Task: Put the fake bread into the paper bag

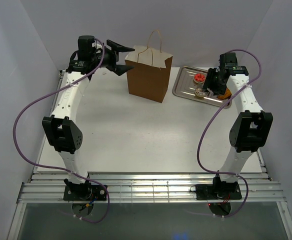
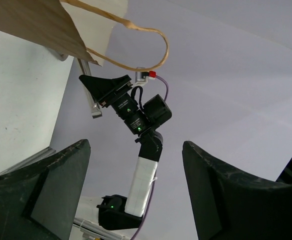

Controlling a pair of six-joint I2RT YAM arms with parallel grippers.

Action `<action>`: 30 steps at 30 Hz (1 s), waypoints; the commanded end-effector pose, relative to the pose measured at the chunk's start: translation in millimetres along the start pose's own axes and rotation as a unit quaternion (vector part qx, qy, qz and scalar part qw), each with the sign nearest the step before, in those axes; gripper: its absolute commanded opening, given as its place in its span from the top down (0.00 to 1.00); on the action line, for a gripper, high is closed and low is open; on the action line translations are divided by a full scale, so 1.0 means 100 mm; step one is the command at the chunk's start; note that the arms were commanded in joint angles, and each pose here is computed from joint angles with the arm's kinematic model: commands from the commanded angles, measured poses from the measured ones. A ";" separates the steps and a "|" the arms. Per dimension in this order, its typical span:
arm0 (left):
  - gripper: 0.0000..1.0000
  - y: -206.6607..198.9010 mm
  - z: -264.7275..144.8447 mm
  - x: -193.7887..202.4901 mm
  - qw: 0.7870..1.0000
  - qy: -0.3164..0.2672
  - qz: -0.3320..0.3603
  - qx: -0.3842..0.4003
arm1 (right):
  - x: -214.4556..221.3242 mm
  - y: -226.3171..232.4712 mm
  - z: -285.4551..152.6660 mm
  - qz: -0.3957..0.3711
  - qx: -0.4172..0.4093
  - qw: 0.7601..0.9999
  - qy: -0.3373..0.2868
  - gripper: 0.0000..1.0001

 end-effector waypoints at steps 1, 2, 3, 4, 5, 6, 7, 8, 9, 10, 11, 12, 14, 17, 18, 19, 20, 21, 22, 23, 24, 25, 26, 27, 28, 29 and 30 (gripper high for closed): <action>0.17 -0.20 0.07 0.12 1.000 0.000 -0.005 0.027 | -0.13 0.02 -0.11 -0.008 -0.015 0.999 -0.038 0.36; 0.18 -0.30 0.12 0.11 0.999 -0.001 0.003 0.038 | -0.12 0.03 -0.10 -0.008 -0.016 0.999 -0.038 0.36; 0.18 -0.34 0.19 0.12 0.999 -0.007 0.010 0.044 | -0.10 0.03 -0.08 -0.007 -0.020 0.999 -0.037 0.36; 0.19 -0.39 0.24 0.14 0.999 -0.008 0.014 0.049 | -0.10 0.04 -0.08 -0.007 -0.023 0.999 -0.038 0.36; 0.20 -0.43 0.32 0.12 0.998 -0.006 0.017 0.055 | -0.08 0.04 -0.06 -0.006 -0.026 0.999 -0.036 0.36; 0.20 -0.44 0.41 0.15 0.998 -0.007 0.015 0.055 | -0.08 0.05 -0.06 -0.004 -0.030 0.999 -0.036 0.36; 0.20 -0.44 0.46 0.17 0.998 -0.006 0.016 0.056 | -0.07 0.05 -0.04 -0.004 -0.031 0.999 -0.035 0.36; 0.21 -0.40 0.56 0.14 0.999 -0.007 0.014 0.051 | -0.06 0.05 -0.03 -0.004 -0.032 0.999 -0.033 0.36; 0.21 -0.43 0.60 0.22 0.998 -0.004 0.020 0.055 | -0.06 0.05 -0.03 -0.004 -0.032 0.999 -0.034 0.36; 0.21 -0.42 0.65 0.24 0.998 -0.008 0.020 0.055 | -0.06 0.05 -0.02 -0.004 -0.032 0.999 -0.033 0.36; 0.21 -0.40 0.69 0.28 0.998 -0.006 0.020 0.052 | -0.07 0.05 -0.01 -0.005 -0.031 0.999 -0.033 0.36; 0.21 -0.37 0.72 0.27 0.999 -0.007 0.017 0.048 | -0.07 0.04 -0.02 -0.005 -0.029 0.999 -0.035 0.36; 0.21 -0.35 0.73 0.26 0.999 -0.011 0.018 0.045 | -0.09 0.04 0.00 -0.006 -0.029 0.999 -0.036 0.36; 0.20 -0.33 0.71 0.28 0.999 -0.011 0.016 0.043 | -0.11 0.04 0.04 -0.008 -0.029 0.999 -0.035 0.36; 0.20 -0.33 0.71 0.28 0.999 -0.010 0.017 0.043 | -0.11 0.04 0.05 -0.008 -0.030 0.999 -0.034 0.36; 0.20 -0.34 0.69 0.30 0.999 -0.007 0.019 0.044 | -0.11 0.04 0.08 -0.009 -0.030 0.999 -0.031 0.36; 0.20 -0.34 0.68 0.31 0.999 -0.004 0.023 0.045 | -0.12 0.04 0.08 -0.009 -0.030 0.999 -0.033 0.36; 0.20 -0.35 0.66 0.32 0.999 -0.003 0.026 0.047 | -0.12 0.04 0.11 -0.009 -0.029 0.999 -0.031 0.36; 0.20 -0.34 0.63 0.35 0.999 -0.002 0.028 0.046 | -0.12 0.04 0.12 -0.009 -0.030 0.999 -0.031 0.36; 0.20 -0.35 0.59 0.36 0.998 0.001 0.033 0.049 | -0.13 0.04 0.13 -0.010 -0.030 0.999 -0.032 0.36; 0.20 -0.35 0.57 0.37 0.998 0.004 0.036 0.050 | -0.13 0.03 0.15 -0.012 -0.029 0.999 -0.030 0.36; 0.19 -0.34 0.52 0.40 0.998 0.004 0.039 0.050 | -0.13 0.03 0.17 -0.011 -0.029 0.999 -0.029 0.36; 0.20 -0.35 0.48 0.39 0.998 0.003 0.042 0.052 | -0.14 0.03 0.18 -0.014 -0.026 0.999 -0.030 0.36; 0.20 -0.34 0.45 0.38 0.998 0.003 0.047 0.051 | -0.15 0.02 0.21 -0.014 -0.024 0.999 -0.028 0.36; 0.20 -0.34 0.42 0.38 0.997 0.002 0.049 0.052 | -0.15 0.02 0.23 -0.014 -0.024 0.999 -0.028 0.36; 0.19 -0.34 0.37 0.35 0.997 -0.002 0.049 0.052 | -0.15 0.02 0.25 -0.015 -0.023 0.999 -0.026 0.36; 0.19 -0.34 0.35 0.35 0.997 -0.004 0.052 0.054 | -0.16 0.02 0.27 -0.015 -0.023 0.999 -0.026 0.36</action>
Point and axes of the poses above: each gripper's point midway between its finger pads, its own z axis out along the fingers, its own y axis along the line the jaws close on, x = y × z, the point moved 7 cm from there along -z, back along the fingers, and after that the axes turned 9 degrees about -z, right-handed, at the moved point
